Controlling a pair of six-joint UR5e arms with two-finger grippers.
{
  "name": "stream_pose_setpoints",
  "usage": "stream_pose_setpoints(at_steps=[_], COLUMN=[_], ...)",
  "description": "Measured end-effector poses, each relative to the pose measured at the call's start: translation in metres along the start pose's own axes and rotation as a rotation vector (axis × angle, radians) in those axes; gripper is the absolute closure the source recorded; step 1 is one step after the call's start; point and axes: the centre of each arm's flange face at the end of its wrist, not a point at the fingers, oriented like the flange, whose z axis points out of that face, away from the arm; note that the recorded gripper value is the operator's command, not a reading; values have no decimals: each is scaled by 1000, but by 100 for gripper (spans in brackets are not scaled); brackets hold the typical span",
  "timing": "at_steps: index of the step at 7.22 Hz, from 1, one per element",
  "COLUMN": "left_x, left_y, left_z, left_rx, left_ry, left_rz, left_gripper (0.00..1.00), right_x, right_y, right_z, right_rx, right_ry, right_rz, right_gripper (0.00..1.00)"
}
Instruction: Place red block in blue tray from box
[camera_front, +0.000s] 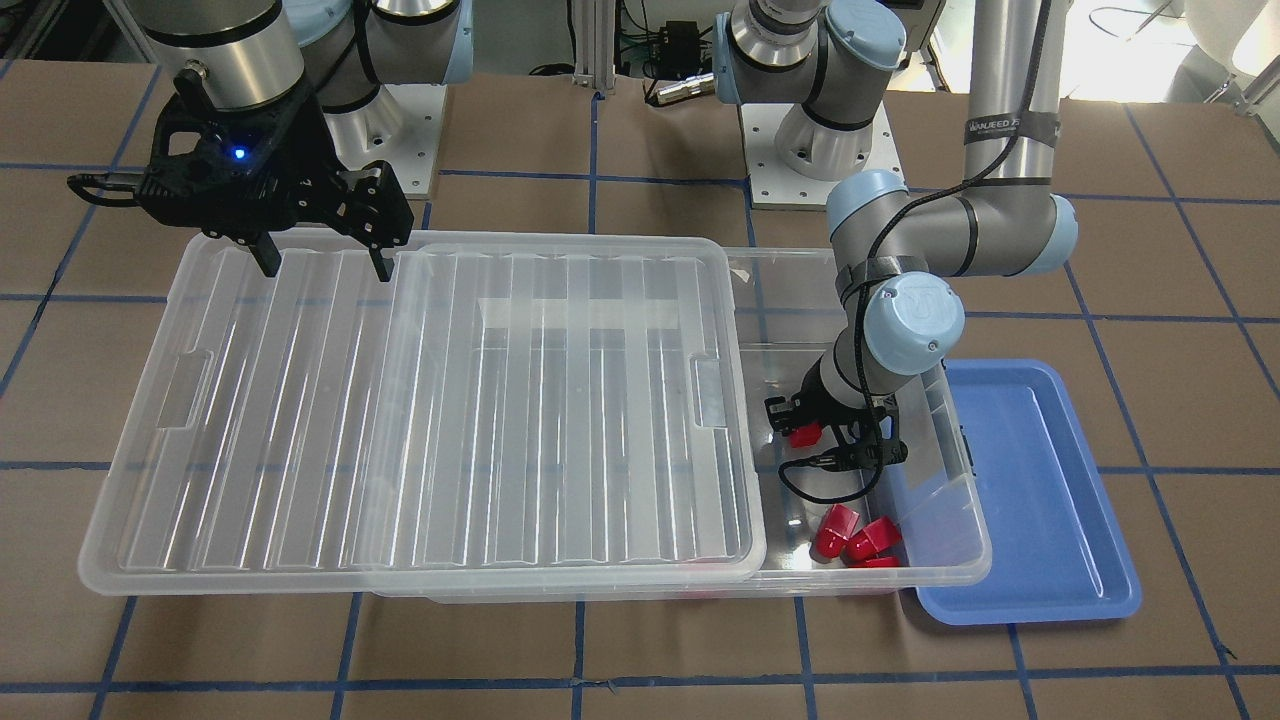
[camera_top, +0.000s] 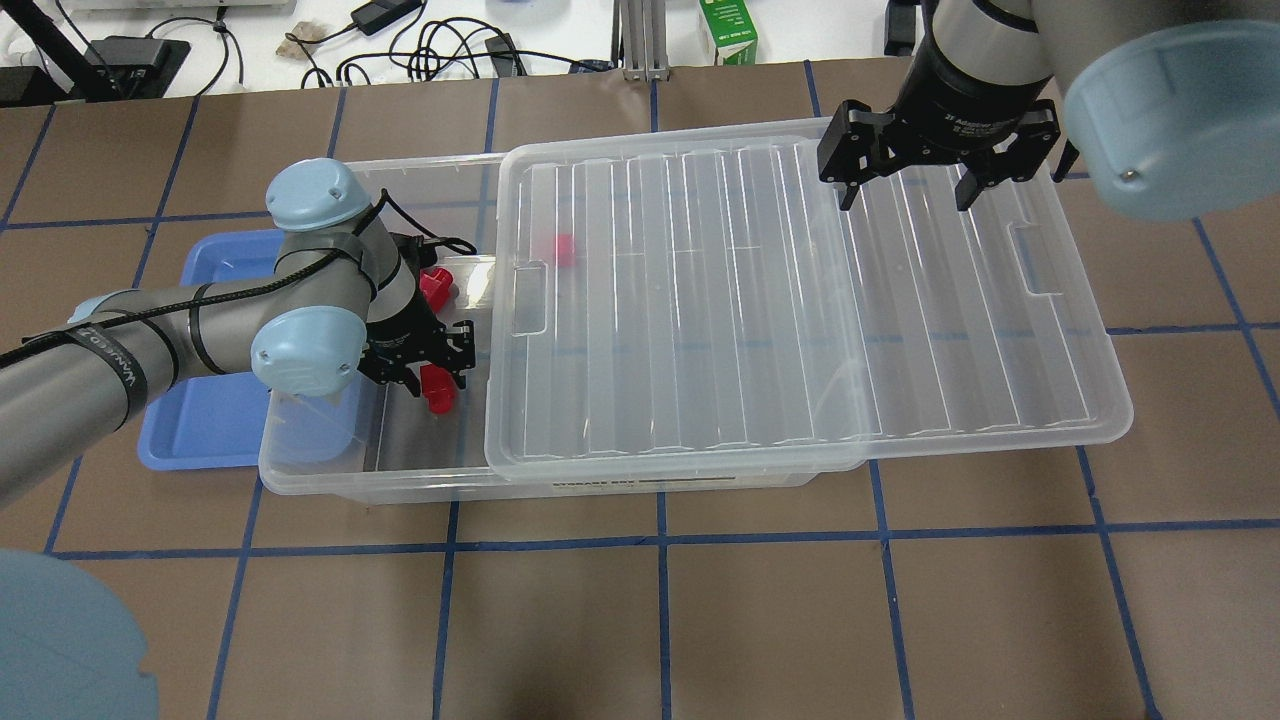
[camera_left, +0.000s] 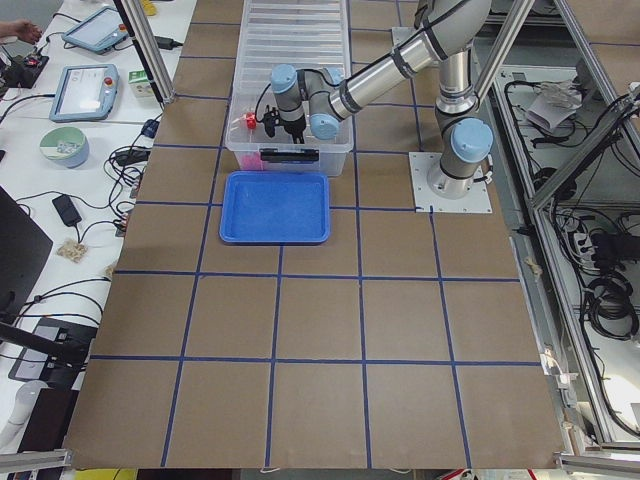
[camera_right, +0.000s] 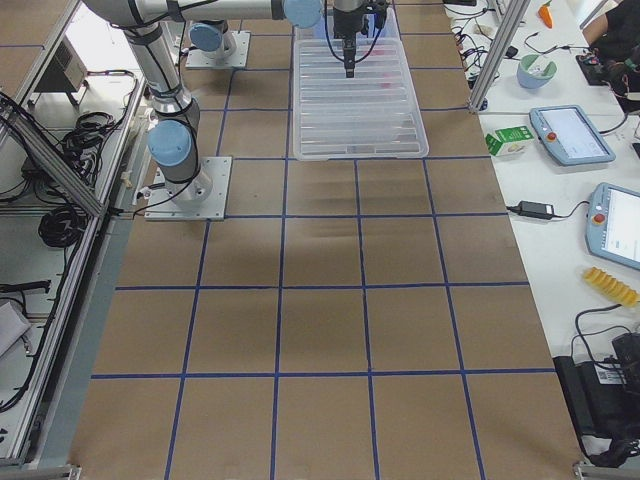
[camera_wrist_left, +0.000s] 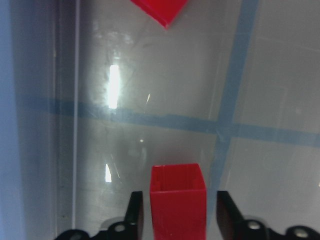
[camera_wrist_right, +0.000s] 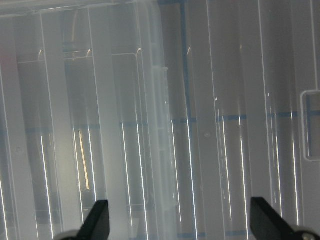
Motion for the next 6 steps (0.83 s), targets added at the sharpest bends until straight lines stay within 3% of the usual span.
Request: stream_pose_setpoints(at_steps=[3,6], left_x=[-1,-1], left_y=[-3,-10], left_z=[-23,-110], left_rx=[41,54], left_ry=[-2,1], left_rz=[7,10], left_gripper=[100,100], right_x=[0,1], right_y=[0,0], right_z=[0,1], right_rx=[-1,-2], right_ry=[1,1], right_rz=[0,1], right_gripper=[0,0])
